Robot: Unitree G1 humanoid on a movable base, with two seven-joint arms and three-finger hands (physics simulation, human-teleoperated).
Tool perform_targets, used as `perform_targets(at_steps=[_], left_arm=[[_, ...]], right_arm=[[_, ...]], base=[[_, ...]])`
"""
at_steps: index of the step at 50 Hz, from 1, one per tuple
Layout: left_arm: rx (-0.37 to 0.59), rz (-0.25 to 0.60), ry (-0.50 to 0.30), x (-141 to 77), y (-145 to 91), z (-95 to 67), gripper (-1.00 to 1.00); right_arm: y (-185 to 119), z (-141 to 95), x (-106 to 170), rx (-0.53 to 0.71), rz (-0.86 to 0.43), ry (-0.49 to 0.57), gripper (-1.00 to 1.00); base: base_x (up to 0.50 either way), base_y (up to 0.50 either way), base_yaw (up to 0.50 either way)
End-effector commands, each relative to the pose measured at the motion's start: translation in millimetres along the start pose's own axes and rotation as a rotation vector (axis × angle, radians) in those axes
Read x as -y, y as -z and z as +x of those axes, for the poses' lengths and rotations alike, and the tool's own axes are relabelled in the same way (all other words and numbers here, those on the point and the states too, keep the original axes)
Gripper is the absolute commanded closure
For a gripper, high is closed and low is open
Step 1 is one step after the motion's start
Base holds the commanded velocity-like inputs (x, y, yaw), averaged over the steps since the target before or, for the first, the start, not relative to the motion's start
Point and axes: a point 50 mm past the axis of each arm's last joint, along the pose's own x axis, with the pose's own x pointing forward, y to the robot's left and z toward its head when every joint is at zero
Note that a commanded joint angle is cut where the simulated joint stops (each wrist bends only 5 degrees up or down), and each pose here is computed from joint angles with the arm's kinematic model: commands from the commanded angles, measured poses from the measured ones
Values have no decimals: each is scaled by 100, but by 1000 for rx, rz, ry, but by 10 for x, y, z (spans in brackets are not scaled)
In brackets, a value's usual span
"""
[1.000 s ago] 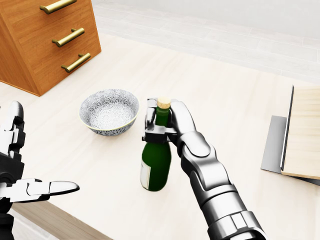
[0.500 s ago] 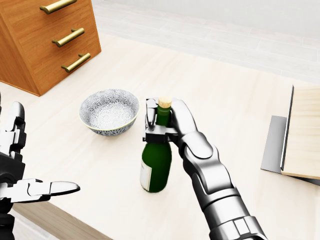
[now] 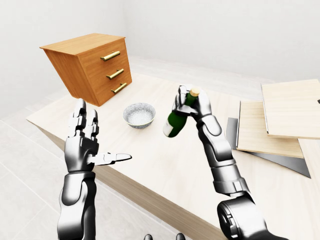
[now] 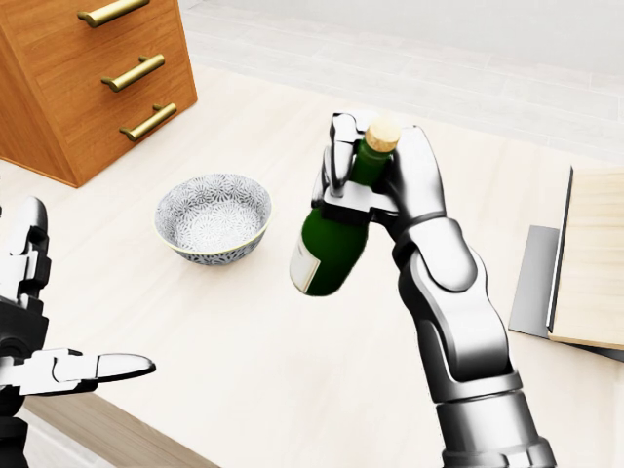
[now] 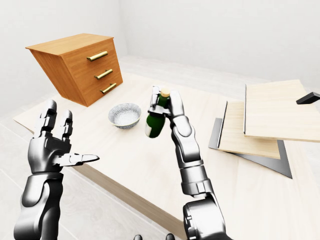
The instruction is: Put the wine bottle on the wine rack.
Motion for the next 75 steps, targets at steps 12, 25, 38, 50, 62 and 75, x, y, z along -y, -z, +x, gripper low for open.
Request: perform_targets(at_steps=[12,25,38,50,62,75], left_arm=[[27,-3,-5,-10,-60,11,-100],[30,-4,-5,-6,-65,15,-100],[18,-3,-5,-7,-35,19,-100],[29,-5,-1,5,-62,15,-100],[29,-5,-1,5,-62,15,-100],[11,-15,-13,-35,-26,-11,-100]], right_arm=[[-603,-186,613,257,122,226,100],[-853,-280,1020,330,158,352,100],[-1084,-377,1353,409,283,481,100],[-1193,-541,1322,460,330,500,100],[-1186,-538,1322,452,336,500,100],[-1552,-687,1727,539,302,597,100]], base=[[0,0,0],[0,0,0],[0,0,0],[0,0,0],[0,0,0],[0,0,0]])
